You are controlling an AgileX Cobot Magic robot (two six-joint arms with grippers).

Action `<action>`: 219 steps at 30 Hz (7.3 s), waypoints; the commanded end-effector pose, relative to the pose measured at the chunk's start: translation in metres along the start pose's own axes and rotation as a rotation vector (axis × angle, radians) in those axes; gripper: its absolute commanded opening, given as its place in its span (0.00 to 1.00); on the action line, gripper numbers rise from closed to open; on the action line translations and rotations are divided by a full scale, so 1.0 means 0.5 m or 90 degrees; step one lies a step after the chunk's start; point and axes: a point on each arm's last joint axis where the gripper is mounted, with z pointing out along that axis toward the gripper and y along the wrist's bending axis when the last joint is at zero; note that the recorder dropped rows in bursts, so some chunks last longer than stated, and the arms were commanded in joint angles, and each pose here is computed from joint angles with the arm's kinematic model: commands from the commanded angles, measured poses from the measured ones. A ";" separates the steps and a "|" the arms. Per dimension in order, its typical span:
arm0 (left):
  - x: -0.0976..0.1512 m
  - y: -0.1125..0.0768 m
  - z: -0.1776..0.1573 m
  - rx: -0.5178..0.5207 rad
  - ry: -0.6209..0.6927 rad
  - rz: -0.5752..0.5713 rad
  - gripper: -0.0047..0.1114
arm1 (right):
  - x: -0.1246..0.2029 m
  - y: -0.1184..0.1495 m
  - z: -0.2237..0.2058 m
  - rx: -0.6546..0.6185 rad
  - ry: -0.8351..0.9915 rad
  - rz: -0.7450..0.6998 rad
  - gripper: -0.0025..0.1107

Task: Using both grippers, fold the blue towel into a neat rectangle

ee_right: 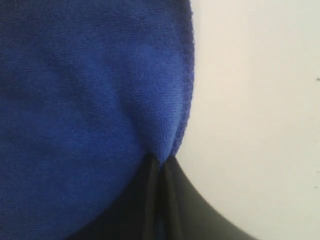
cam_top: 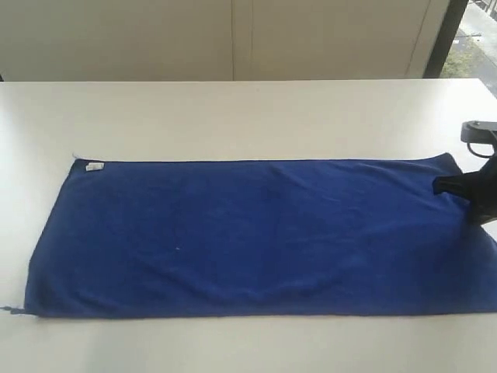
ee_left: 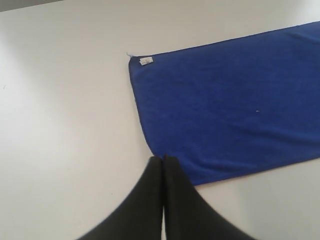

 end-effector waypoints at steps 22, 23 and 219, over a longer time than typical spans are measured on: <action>0.004 -0.003 -0.001 0.008 0.000 -0.008 0.04 | -0.017 -0.047 -0.260 0.012 -0.229 0.077 0.02; 0.004 -0.003 -0.001 0.008 0.000 -0.008 0.04 | -0.016 -0.039 -0.270 0.010 -0.238 0.069 0.02; 0.003 -0.003 -0.001 0.008 -0.001 -0.008 0.04 | -0.042 0.476 -0.097 -0.030 -0.027 -0.527 0.02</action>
